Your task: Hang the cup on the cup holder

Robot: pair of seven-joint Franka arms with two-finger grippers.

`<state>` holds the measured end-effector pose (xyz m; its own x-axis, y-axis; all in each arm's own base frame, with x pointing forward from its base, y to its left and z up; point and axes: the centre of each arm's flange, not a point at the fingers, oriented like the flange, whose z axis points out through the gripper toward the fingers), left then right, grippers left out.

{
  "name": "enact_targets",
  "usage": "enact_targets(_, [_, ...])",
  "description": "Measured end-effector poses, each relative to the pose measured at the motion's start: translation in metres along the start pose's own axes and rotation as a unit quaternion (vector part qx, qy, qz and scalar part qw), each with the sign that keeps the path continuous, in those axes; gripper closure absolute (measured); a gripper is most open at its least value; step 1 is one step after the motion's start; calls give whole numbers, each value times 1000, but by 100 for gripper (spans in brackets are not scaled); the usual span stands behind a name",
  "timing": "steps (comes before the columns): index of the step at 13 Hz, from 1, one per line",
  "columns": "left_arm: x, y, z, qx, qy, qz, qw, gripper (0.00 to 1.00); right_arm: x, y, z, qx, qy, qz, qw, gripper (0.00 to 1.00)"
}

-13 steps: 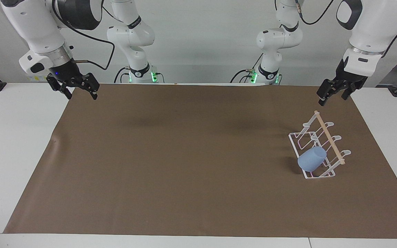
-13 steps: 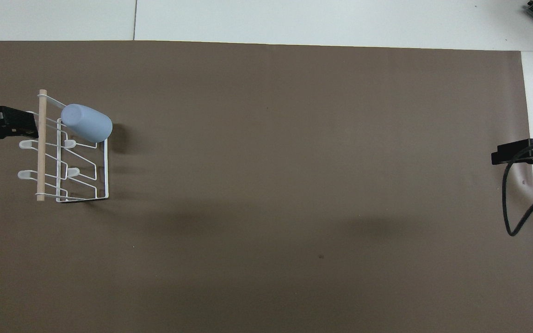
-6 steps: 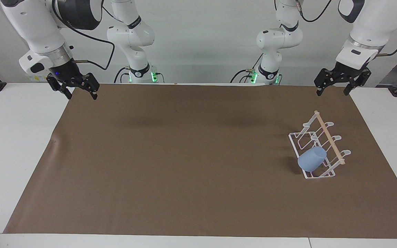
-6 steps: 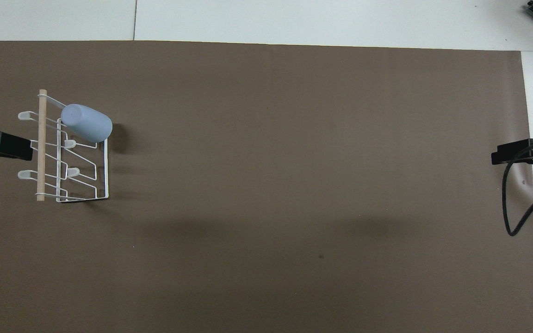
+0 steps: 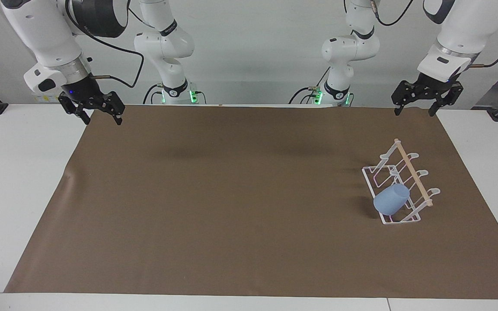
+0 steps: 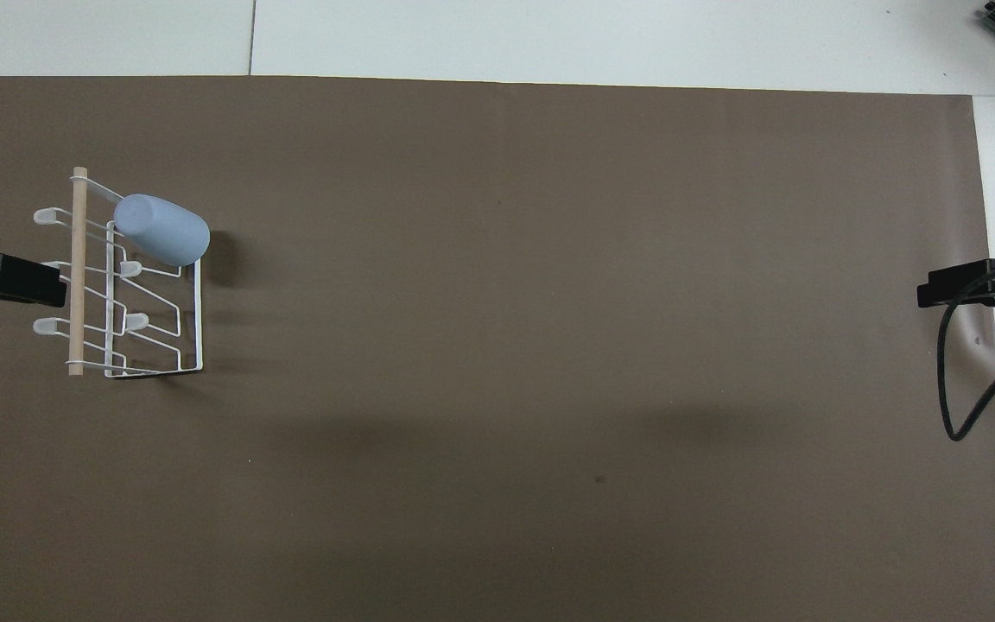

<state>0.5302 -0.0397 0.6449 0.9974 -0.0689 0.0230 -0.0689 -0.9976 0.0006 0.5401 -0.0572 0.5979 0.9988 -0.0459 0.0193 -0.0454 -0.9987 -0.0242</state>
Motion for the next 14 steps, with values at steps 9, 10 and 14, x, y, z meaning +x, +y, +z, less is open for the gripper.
enact_targets(9, [-1, 3, 1, -16, -4, -29, 999, 0, 0, 0, 0, 0, 0, 0, 1000, 0])
enact_targets(10, [-2, 3, 2, -16, -9, -28, 999, 0, 0, 0, 0, 0, 0, 0, 1000, 0])
enact_targets(14, [-5, 5, 4, -16, -21, -18, 999, 0, 0, 0, 0, 0, 0, 0, 1000, 0])
